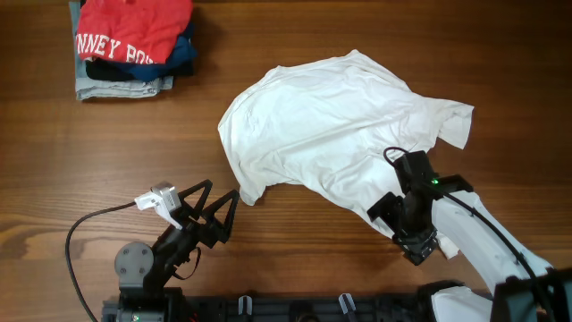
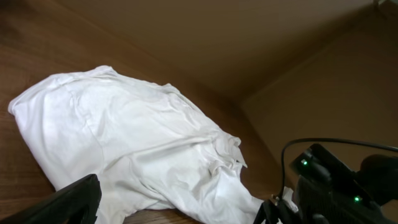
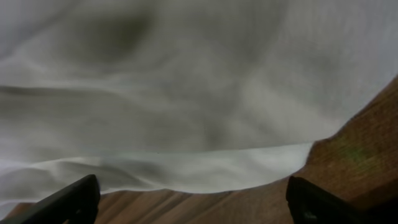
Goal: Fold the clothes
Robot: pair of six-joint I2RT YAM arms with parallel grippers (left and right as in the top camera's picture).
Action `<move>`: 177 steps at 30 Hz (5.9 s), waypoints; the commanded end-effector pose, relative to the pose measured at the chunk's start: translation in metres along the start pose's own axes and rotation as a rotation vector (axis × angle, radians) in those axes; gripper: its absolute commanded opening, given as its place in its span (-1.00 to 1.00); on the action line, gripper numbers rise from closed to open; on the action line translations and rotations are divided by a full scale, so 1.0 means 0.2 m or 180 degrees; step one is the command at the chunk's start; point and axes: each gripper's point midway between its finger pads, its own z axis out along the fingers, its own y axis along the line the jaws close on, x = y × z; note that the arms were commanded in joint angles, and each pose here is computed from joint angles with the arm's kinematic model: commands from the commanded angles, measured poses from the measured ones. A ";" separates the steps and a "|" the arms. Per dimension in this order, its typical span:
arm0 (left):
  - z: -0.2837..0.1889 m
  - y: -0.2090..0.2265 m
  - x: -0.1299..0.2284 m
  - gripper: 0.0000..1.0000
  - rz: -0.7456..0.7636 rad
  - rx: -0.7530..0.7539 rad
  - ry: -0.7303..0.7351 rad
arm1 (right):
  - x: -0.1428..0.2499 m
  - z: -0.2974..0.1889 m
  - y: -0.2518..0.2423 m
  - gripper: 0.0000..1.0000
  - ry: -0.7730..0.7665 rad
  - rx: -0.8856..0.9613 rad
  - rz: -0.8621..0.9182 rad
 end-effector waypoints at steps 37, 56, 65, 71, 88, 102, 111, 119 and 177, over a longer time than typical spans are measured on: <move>0.35 0.55 0.49 1.00 -0.0579 -0.2622 0.2407 | -0.03 0.04 0.15 -0.58 0.0010 -0.0372 -0.0197; 0.39 0.62 0.51 -0.33 -0.0569 -0.2665 0.2367 | -0.02 0.04 0.14 -0.56 0.0026 -0.0343 -0.0235; 0.43 0.46 0.28 -0.92 -0.0463 -0.2552 0.2104 | -0.02 -0.03 0.08 -0.92 -0.0074 -0.0231 -0.0183; 0.21 0.11 -0.20 -0.92 -0.0121 -0.2352 0.1165 | -0.09 -0.48 0.14 -0.92 -0.0719 -0.0608 -0.0362; -0.10 -0.19 -0.45 -0.92 -0.0035 -0.2174 0.0747 | 0.31 -0.89 0.17 -0.53 -0.0126 -0.1252 -0.1606; 0.14 0.03 -0.32 -0.92 -0.0102 -0.2590 0.1207 | 0.62 -0.15 0.00 -0.05 0.0733 -0.0586 -0.1546; 0.16 0.02 -0.34 -0.92 -0.0095 -0.2531 0.1135 | 0.46 -0.05 0.05 0.12 0.0187 -0.0523 -0.1522; 0.17 0.02 -0.35 -0.92 -0.0092 -0.2516 0.1116 | 0.51 0.13 0.04 0.08 0.0473 -0.0049 -0.1419; 0.91 -0.52 -1.22 -0.92 0.1078 -0.1717 -0.0271 | -0.54 -2.08 0.76 -0.91 -0.2626 -0.2148 -0.1084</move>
